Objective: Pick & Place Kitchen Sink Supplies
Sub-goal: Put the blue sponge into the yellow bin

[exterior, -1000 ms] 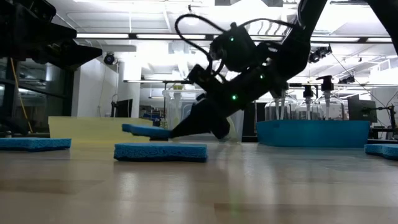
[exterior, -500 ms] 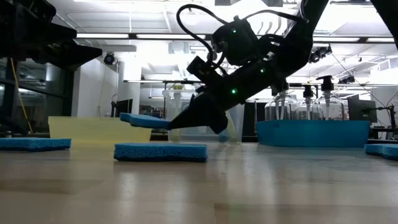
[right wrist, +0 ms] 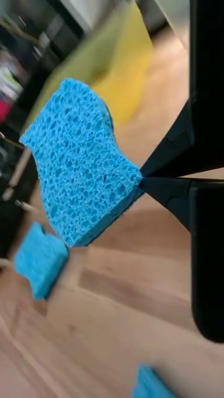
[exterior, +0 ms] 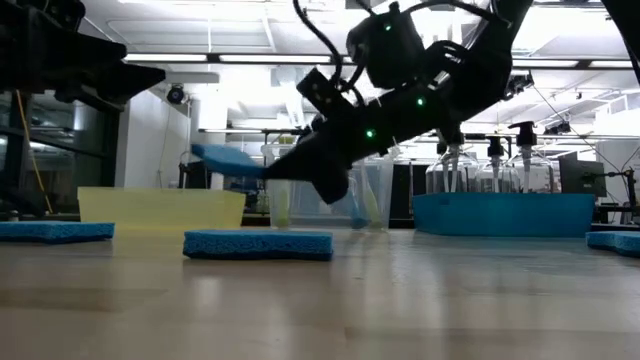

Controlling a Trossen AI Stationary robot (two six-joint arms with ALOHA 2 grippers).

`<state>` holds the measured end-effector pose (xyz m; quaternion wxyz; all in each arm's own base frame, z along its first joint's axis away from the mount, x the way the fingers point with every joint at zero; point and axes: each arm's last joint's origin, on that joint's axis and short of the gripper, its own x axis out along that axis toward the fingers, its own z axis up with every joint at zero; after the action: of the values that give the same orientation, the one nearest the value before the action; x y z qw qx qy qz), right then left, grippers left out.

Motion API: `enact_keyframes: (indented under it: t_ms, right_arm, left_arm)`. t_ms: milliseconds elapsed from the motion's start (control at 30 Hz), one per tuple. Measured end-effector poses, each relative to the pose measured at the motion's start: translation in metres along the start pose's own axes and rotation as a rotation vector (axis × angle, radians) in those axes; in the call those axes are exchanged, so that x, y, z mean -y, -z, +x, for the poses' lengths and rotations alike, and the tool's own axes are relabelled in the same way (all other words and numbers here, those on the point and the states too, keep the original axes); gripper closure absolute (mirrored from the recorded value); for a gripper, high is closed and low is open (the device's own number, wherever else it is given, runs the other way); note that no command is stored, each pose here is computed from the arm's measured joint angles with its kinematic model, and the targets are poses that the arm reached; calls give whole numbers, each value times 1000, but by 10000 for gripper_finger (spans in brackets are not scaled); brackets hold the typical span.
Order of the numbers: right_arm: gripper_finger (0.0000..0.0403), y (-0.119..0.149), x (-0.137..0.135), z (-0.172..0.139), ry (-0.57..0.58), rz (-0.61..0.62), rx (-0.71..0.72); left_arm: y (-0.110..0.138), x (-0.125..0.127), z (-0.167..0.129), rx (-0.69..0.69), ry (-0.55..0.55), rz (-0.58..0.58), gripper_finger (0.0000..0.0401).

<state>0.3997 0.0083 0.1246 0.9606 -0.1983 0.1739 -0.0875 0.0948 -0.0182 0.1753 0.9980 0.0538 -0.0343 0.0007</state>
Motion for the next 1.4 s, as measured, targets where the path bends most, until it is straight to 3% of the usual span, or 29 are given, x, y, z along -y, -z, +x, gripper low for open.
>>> enact_keyframes:
  t_ms: [200, 500, 700, 933, 1167, 1400]
  right_arm:
    - [403, -11, -1, -3, 123, -97, 52]
    - [403, -20, 3, -5, 176, -141, 136]
    - [403, -24, 4, -5, 195, -165, 169]
    - [403, -24, 5, -6, 215, -169, 164]
    - [403, -24, 5, -6, 212, -170, 166]
    - [403, -24, 5, -6, 215, -167, 164]
  left_arm:
    - [0, 0, 0, 2, 1, -1, 19]
    - [0, 0, 0, 4, -4, -5, 19]
    - [-3, -3, 0, 21, -106, -36, 19]
    - [-5, -5, 0, 45, -139, -50, 19]
    - [-5, -3, 0, 41, -73, -54, 19]
    - [-5, 1, 0, 52, 41, -147, 19]
